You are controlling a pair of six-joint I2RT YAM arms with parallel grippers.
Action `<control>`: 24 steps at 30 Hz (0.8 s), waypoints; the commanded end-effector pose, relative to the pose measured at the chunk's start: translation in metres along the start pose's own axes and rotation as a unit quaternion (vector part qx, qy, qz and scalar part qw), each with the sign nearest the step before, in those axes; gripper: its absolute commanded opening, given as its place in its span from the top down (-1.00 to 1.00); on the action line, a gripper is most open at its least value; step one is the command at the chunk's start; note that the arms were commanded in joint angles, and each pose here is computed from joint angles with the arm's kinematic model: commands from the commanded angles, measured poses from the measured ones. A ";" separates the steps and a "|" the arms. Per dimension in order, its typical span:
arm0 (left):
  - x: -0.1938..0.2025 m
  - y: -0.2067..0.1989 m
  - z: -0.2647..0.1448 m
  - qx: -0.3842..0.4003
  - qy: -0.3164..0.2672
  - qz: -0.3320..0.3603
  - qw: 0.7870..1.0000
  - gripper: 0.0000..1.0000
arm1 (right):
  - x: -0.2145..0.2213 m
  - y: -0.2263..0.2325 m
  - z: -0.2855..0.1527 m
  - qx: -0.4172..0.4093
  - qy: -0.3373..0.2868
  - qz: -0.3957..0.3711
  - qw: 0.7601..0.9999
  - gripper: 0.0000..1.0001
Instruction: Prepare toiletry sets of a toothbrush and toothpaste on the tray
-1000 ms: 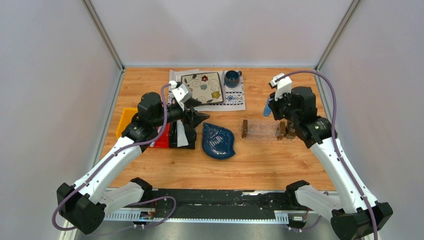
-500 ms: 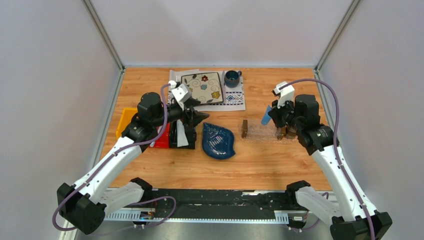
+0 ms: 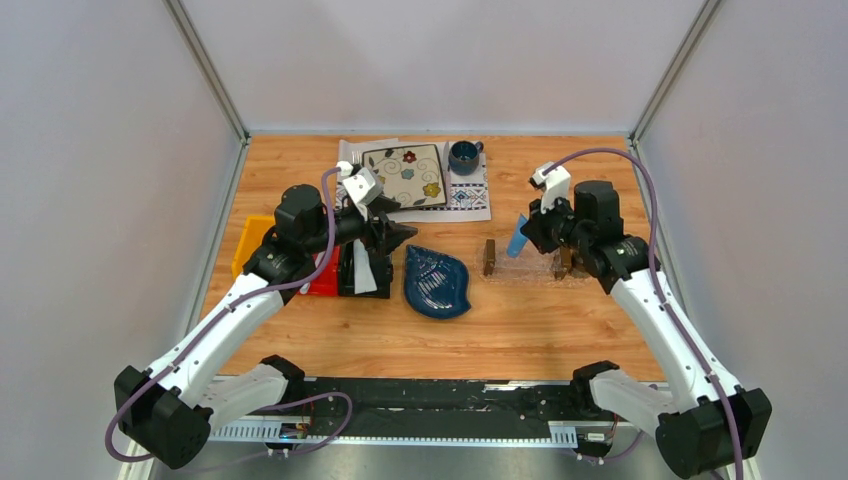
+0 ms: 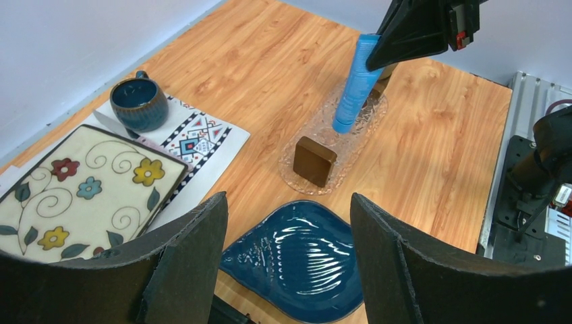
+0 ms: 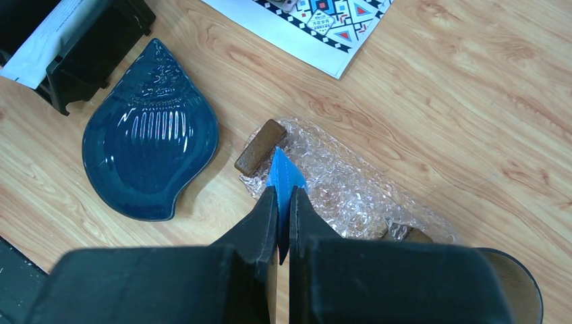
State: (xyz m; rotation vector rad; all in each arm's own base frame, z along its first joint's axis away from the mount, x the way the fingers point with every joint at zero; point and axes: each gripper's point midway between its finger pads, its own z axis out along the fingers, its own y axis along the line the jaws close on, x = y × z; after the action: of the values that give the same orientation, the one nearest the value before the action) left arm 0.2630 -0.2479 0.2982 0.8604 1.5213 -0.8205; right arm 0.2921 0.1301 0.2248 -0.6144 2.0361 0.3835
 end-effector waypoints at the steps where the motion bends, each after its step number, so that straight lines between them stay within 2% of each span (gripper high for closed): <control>1: -0.010 0.003 0.000 -0.002 -0.017 0.019 1.000 -0.48 | -0.033 0.001 0.001 -0.009 -0.052 -0.010 0.999 1.00; 24: -0.008 0.003 0.001 -0.001 -0.015 0.018 1.000 -0.48 | -0.030 -0.003 0.020 -0.016 -0.038 -0.008 0.999 1.00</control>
State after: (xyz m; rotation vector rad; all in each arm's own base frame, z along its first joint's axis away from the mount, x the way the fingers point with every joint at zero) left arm 0.2641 -0.2481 0.2961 0.8605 1.5277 -0.8212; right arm 0.3063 0.1401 0.2116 -0.6320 2.0543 0.4224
